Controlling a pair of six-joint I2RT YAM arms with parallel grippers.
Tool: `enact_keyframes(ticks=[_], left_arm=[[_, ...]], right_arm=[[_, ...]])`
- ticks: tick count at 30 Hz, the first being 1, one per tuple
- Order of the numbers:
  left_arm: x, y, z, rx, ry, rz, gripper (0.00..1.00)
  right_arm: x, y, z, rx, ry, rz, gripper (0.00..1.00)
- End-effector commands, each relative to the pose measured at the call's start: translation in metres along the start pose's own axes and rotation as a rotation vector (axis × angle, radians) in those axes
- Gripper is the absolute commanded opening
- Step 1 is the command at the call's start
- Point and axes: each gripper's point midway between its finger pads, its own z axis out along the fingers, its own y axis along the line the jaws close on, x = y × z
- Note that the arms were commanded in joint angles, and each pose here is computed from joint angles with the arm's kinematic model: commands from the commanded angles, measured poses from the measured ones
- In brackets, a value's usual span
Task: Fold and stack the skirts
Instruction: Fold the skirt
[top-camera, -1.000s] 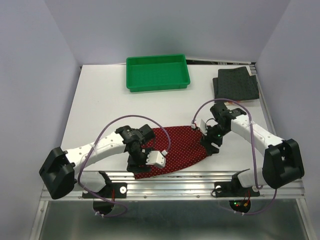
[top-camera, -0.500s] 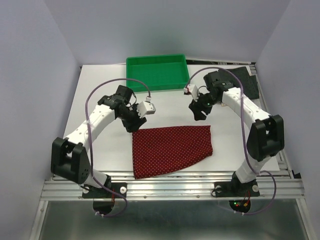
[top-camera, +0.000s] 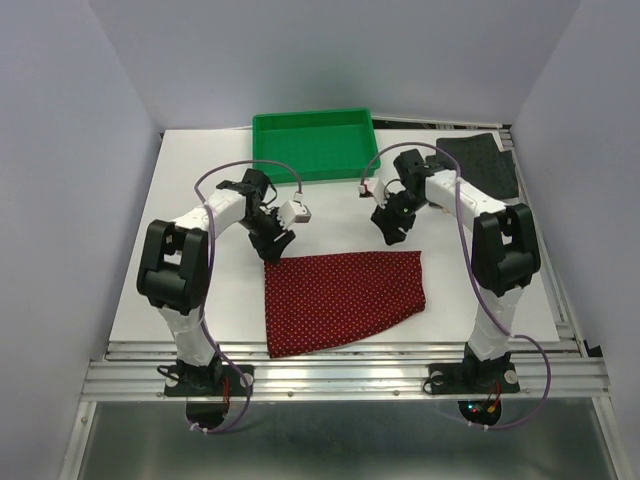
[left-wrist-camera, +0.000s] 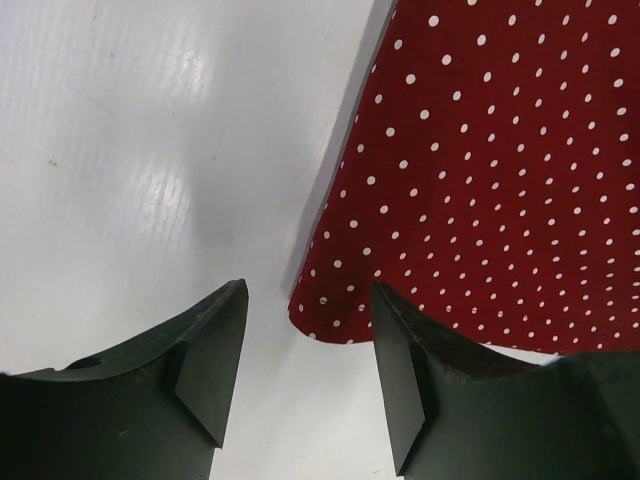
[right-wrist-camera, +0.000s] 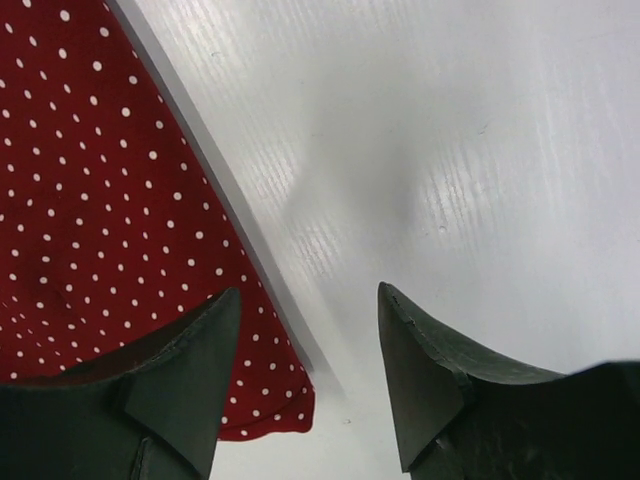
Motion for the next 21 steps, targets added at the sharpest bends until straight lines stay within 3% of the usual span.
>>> enact_keyframes(ticks=[1, 5, 10, 16, 21], left_arm=[[0.003, -0.009, 0.007, 0.052, -0.006, 0.030, 0.61], [0.017, -0.013, 0.021, 0.085, 0.025, 0.014, 0.40], [0.019, -0.013, 0.024, 0.099, 0.032, 0.029, 0.01], [0.000, 0.013, 0.020, 0.049, 0.026, 0.034, 0.00], [-0.028, 0.069, 0.016, -0.059, 0.026, 0.018, 0.00]], right_arm=[[0.014, 0.002, 0.005, -0.009, 0.030, -0.025, 0.62], [0.023, 0.006, 0.010, -0.022, 0.051, -0.022, 0.62], [0.030, 0.007, 0.014, -0.027, 0.073, -0.024, 0.63], [0.044, -0.007, 0.013, -0.023, 0.062, 0.040, 0.63], [0.049, -0.016, 0.013, -0.020, 0.056, 0.064, 0.60]])
